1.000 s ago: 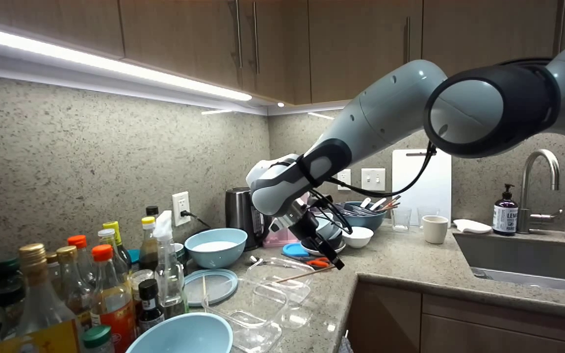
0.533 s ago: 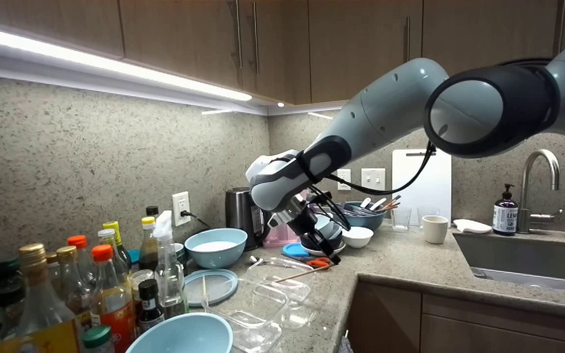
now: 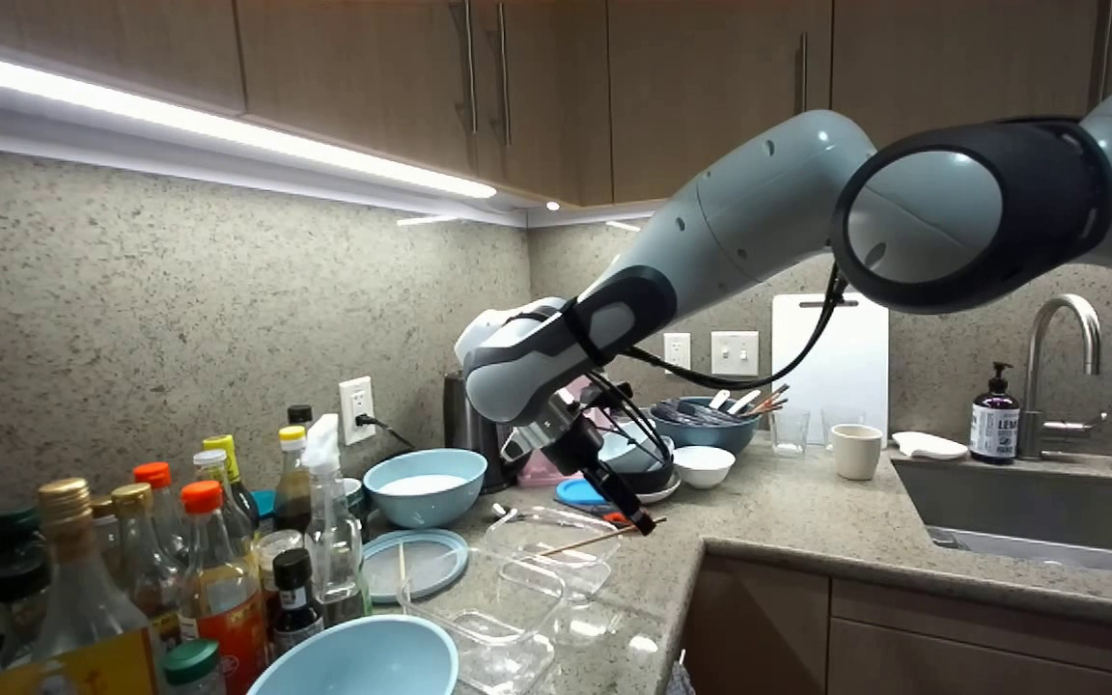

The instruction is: Pick the chopstick and put it in the bowl

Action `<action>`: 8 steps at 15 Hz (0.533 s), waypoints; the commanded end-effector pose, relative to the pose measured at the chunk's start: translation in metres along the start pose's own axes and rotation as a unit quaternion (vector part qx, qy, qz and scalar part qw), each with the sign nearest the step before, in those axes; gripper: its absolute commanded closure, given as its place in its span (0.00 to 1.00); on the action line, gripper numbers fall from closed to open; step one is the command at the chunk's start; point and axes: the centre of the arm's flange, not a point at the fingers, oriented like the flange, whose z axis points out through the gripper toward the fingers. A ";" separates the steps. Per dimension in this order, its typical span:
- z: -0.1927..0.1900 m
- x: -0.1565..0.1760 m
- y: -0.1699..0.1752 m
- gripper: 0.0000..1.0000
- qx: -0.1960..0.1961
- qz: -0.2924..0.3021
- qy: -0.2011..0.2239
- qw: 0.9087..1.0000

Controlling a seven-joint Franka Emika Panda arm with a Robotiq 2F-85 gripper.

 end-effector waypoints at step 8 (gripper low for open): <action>0.029 -0.011 0.005 0.01 0.054 0.009 -0.023 0.998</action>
